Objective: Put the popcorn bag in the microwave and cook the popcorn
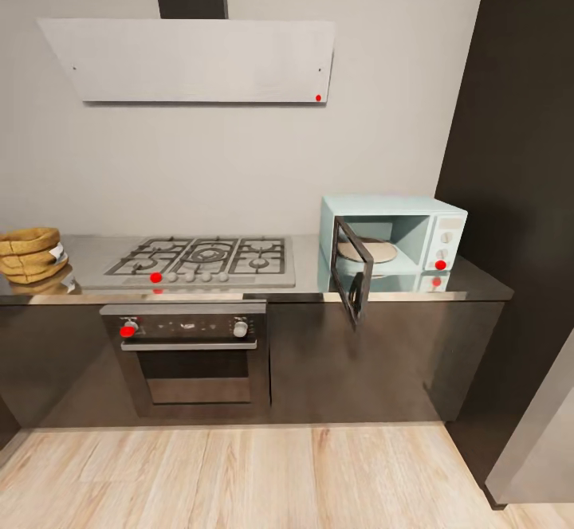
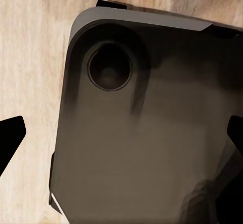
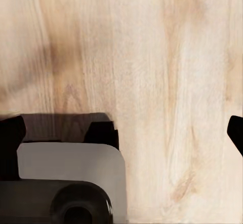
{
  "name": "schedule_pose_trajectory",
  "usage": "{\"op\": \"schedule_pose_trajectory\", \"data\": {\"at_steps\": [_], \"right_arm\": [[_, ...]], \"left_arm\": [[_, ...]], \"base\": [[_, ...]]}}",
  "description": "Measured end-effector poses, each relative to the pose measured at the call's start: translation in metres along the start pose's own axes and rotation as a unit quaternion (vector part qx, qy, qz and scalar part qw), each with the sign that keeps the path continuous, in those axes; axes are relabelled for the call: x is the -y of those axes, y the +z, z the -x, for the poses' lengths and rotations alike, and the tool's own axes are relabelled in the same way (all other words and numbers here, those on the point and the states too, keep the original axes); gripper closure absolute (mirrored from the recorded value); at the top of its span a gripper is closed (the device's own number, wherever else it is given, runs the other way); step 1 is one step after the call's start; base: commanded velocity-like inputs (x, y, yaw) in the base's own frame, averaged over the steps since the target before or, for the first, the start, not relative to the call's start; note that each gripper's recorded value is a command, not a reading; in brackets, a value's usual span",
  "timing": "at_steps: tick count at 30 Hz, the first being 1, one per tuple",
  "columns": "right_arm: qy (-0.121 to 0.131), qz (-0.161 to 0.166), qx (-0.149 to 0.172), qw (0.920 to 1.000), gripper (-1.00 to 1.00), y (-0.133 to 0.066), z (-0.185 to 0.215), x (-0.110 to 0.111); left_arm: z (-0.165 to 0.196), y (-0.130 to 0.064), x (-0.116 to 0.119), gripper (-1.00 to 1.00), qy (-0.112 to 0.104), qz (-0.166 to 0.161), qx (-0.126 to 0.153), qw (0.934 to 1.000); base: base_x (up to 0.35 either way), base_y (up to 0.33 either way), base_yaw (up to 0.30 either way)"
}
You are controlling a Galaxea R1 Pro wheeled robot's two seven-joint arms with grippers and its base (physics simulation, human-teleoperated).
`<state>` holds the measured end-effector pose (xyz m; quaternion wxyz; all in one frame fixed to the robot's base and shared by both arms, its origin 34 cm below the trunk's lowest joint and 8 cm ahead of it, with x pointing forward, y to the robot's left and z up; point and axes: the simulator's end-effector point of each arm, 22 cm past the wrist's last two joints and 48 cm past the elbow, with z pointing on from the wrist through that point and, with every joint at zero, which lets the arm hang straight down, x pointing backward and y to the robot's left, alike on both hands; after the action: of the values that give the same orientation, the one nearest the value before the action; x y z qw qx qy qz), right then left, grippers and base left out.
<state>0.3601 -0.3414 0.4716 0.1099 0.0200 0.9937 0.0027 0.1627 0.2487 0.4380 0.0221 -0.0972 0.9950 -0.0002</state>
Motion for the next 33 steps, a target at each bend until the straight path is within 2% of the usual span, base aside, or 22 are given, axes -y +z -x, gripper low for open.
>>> {"op": "schedule_pose_trajectory", "data": {"at_steps": [2, 4, 10, 33], "right_arm": [[-0.001, -0.006, -0.009, 0.9999, -1.0, 0.003, -0.021, -0.012], [-0.004, -0.012, -0.002, 0.9999, -1.0, 0.004, -0.031, -0.019], [-0.005, -0.026, 0.004, 0.9996, -1.0, 0.005, -0.037, -0.018], [-0.005, -0.025, 0.005, 0.9997, -1.0, 0.005, -0.037, -0.022]], "left_arm": [[0.0, 0.0, 0.0, -1.0, 0.0, 0.0, 0.0, 1.0], [0.001, 0.0, 0.0, -1.0, 0.0, 0.0, 0.002, 1.0], [0.005, 0.0, 0.0, -1.0, -0.001, 0.0, 0.016, 0.9999], [0.007, 0.0, 0.001, -1.0, -0.002, 0.0, 0.019, 0.9998]], "base": [[0.0, 0.0, 0.0], [0.0, 0.0, 0.047], [0.0, 0.0, 0.226], [0.0, 0.0, 0.268]]}}
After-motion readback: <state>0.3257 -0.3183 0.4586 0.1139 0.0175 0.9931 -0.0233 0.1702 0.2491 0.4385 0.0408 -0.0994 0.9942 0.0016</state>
